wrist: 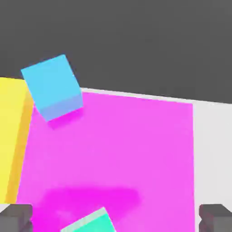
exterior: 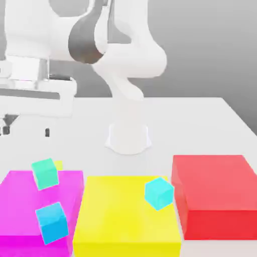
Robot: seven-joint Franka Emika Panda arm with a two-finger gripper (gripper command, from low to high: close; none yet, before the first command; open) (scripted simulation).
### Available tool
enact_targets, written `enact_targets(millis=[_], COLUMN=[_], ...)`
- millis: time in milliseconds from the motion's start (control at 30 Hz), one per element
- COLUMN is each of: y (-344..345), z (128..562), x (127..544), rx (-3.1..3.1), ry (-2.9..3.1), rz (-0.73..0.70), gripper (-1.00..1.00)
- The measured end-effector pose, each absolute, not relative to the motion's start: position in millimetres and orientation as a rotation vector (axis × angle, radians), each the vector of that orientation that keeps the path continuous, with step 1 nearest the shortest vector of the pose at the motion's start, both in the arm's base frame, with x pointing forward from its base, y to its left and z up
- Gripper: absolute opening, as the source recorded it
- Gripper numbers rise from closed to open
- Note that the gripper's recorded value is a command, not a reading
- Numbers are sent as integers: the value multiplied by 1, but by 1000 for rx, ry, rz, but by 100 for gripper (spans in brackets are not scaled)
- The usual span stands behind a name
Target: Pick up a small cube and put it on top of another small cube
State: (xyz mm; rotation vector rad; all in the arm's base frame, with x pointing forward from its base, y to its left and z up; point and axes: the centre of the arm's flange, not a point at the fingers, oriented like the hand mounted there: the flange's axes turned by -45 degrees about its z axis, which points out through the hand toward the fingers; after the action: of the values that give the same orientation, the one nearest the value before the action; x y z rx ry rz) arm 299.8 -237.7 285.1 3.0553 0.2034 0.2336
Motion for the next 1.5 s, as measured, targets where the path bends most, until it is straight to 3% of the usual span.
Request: enact_targets(millis=[133,200,1000,1033,1500], y=[-242,-243,-243,-241,-251], z=[213,201,135,132,155], x=[229,218,213,213,218], rx=[3112,3123,3123,3125,3119], ry=[290,306,311,310,317], rz=[39,14,5,2,22], gripper=[0,0,0,-100,-100])
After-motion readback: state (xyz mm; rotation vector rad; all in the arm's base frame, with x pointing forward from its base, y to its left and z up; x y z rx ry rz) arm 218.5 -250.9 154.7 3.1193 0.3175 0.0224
